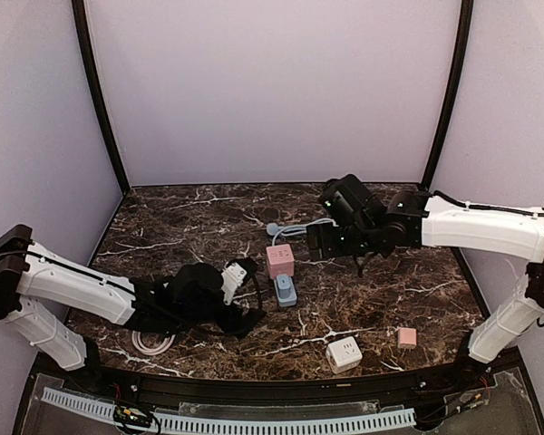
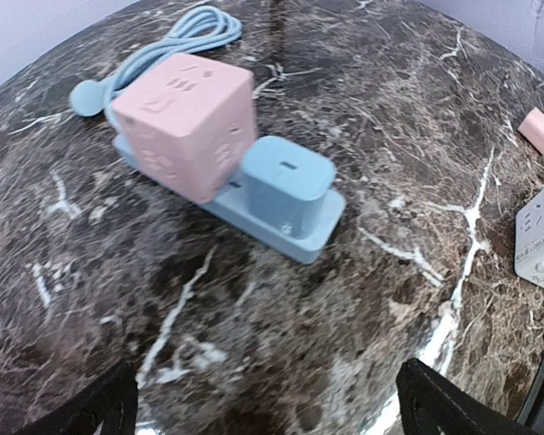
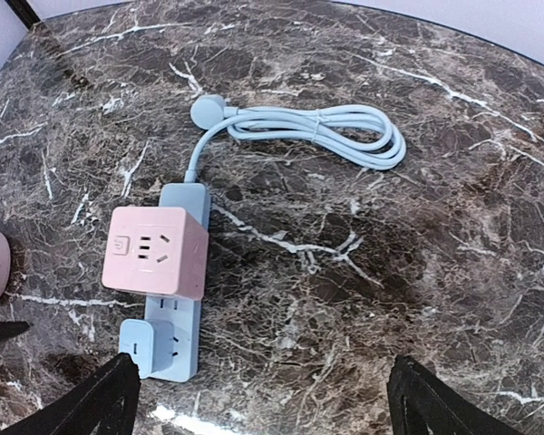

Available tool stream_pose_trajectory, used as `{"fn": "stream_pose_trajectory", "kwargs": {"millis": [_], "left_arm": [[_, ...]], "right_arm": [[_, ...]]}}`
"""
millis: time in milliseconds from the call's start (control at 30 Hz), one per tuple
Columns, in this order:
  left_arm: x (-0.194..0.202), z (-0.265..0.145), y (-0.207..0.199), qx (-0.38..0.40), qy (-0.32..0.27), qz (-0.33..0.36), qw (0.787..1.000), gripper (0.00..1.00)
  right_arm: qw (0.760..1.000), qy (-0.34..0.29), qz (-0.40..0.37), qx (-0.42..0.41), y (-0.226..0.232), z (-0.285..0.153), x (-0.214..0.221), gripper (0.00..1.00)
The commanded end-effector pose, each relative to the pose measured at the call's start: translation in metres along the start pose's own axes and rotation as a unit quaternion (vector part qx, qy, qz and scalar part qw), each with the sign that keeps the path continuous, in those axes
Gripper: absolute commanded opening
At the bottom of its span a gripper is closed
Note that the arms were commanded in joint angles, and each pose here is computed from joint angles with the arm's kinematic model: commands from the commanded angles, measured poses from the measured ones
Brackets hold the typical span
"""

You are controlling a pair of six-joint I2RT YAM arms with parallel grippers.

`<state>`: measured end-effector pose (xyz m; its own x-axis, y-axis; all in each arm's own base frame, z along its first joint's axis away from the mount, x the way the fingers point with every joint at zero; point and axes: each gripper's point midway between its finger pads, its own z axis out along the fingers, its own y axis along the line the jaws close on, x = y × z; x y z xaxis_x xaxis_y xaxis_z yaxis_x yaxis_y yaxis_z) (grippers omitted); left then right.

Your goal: Insert the plug

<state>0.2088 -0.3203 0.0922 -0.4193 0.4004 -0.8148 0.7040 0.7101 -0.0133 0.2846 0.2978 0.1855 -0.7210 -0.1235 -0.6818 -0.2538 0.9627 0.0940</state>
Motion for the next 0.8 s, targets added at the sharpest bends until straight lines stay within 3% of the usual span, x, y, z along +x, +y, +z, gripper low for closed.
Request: {"fn": "stream_pose_trajectory", "kwargs": {"millis": [0, 467, 767], "left_arm": [[-0.005, 0.033, -0.018, -0.025, 0.007, 0.052, 0.998, 0.97], [-0.011, 0.099, -0.029, -0.058, 0.012, 0.079, 0.995, 0.83], [-0.015, 0.115, -0.004, -0.106, 0.017, 0.058, 0.993, 0.61]], "right_arm": [[0.996, -0.086, 0.03, 0.004, -0.02, -0.021, -0.023, 0.94], [0.99, -0.136, 0.036, 0.008, -0.051, -0.045, -0.019, 0.96], [0.989, -0.143, 0.028, 0.016, -0.058, -0.045, -0.016, 0.96]]}}
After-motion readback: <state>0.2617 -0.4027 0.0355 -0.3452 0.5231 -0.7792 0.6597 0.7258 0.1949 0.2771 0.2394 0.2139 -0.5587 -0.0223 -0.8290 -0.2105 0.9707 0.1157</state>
